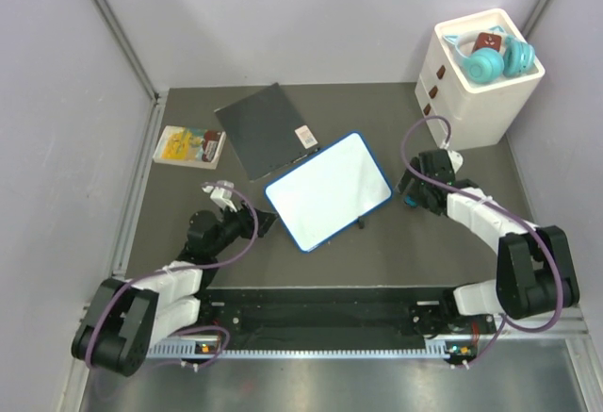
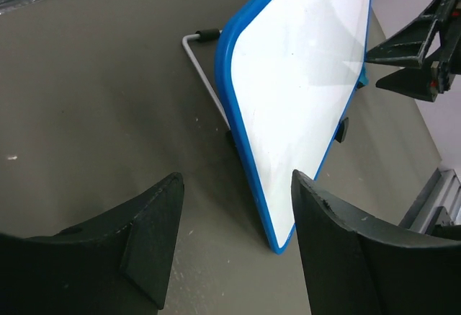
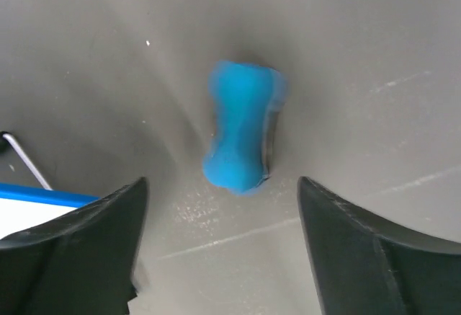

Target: Erase the whiteboard

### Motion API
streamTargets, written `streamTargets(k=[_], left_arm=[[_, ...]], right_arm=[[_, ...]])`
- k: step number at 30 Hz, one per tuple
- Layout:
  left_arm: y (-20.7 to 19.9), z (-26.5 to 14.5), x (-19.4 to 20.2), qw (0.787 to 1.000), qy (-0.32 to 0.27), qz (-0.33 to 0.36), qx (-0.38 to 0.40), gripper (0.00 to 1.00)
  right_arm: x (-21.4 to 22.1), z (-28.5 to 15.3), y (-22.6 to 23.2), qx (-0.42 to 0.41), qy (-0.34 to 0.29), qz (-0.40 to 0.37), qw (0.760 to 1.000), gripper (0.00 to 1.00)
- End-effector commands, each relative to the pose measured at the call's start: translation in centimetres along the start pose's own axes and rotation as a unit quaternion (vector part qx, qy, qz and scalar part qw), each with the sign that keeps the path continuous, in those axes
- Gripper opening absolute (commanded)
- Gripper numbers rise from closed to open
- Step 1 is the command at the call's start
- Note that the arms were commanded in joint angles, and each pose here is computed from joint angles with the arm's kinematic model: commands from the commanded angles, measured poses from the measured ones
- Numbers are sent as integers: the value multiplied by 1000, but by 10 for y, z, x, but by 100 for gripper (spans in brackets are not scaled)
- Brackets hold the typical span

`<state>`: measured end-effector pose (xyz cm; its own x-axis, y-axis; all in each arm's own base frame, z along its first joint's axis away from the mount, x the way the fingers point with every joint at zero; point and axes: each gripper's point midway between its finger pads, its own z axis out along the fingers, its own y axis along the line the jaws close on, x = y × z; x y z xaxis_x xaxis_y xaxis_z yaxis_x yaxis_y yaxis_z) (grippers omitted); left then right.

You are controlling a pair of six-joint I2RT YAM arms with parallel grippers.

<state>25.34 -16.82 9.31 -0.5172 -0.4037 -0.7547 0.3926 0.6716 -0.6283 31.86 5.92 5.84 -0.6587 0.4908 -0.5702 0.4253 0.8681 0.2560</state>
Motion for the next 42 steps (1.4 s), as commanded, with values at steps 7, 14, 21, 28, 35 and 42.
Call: streamTargets(k=[7,14,21,28,35,42], left_arm=[[-23,8,-12,997,-26,12,68,58],[-22,12,-10,997,-19,11,70,53],[-23,16,-12,997,-18,8,73,50],[-25,21,-11,997,-15,8,79,46],[-26,28,-5,996,-8,1,90,45],[-25,31,-6,996,-7,4,87,33]], right_arm=[[-8,2,17,-40,-14,5,999,95],[-17,-19,46,-135,-37,-16,990,93],[-22,-31,50,-167,-64,-19,984,88],[-19,-41,68,-225,-67,-26,972,77],[-3,-39,89,-282,-38,-55,957,71],[3,-45,103,-323,-40,-72,943,70]])
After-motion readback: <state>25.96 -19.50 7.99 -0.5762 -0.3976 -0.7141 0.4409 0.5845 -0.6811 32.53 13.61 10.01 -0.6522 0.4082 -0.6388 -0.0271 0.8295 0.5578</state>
